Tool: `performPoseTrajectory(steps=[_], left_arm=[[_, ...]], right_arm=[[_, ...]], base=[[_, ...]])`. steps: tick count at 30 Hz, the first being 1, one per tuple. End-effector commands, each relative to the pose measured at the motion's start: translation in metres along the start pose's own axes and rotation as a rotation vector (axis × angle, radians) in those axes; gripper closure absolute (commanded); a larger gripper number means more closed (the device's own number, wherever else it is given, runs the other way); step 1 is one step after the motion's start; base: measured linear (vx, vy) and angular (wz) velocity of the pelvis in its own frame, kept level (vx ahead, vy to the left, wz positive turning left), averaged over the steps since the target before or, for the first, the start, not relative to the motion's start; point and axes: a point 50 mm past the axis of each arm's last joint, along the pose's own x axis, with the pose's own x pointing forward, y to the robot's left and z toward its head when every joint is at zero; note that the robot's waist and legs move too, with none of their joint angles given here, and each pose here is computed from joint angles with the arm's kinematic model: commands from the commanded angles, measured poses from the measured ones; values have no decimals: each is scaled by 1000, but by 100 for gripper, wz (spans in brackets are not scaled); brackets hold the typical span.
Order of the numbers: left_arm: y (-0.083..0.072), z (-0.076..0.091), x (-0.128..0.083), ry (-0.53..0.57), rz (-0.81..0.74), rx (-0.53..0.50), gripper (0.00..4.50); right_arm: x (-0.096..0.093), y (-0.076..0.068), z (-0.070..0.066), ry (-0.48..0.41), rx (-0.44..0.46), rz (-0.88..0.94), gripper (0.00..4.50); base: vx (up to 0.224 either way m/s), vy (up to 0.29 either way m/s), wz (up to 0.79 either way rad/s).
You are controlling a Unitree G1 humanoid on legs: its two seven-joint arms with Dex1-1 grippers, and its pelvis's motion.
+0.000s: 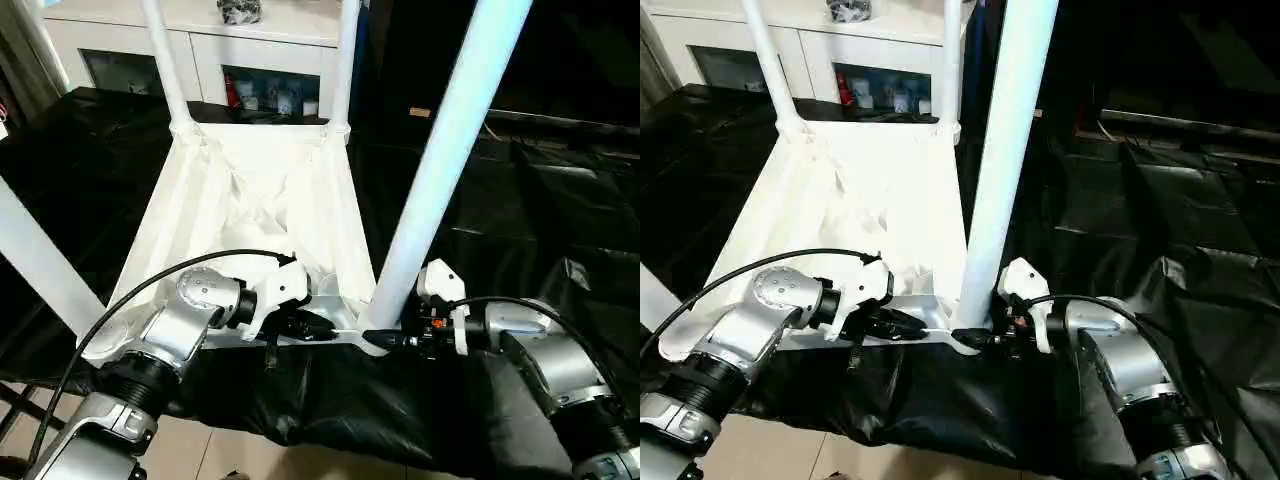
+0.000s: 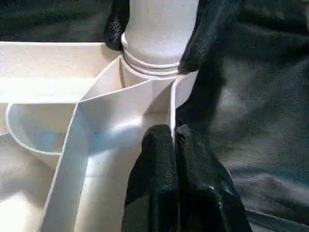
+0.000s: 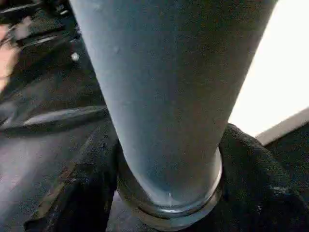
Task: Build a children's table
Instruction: Rotate leg to tighten
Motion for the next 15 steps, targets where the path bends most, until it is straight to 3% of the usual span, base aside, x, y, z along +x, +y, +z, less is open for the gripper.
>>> performPoseTrajectory(steps=[1, 2, 8, 13, 15], left_arm=[[6, 0, 6, 28, 86, -3, 450], [7, 7, 19, 5, 145, -22, 450], [1, 23, 54, -52, 223, -77, 450], [-5, 29, 69, -60, 223, -63, 450], [-6, 30, 67, -62, 207, -37, 450]], right_arm=[[9, 0, 0, -4, -9, -68, 185], [19, -1, -5, -40, 46, -210, 185], [46, 9, -12, -86, 161, -442, 185], [66, 15, -4, -122, 177, -485, 185], [70, 16, 7, -192, 175, -464, 129]], base=[[0, 0, 0], [0, 0, 0], [0, 0, 0], [0, 0, 0], [0, 0, 0]])
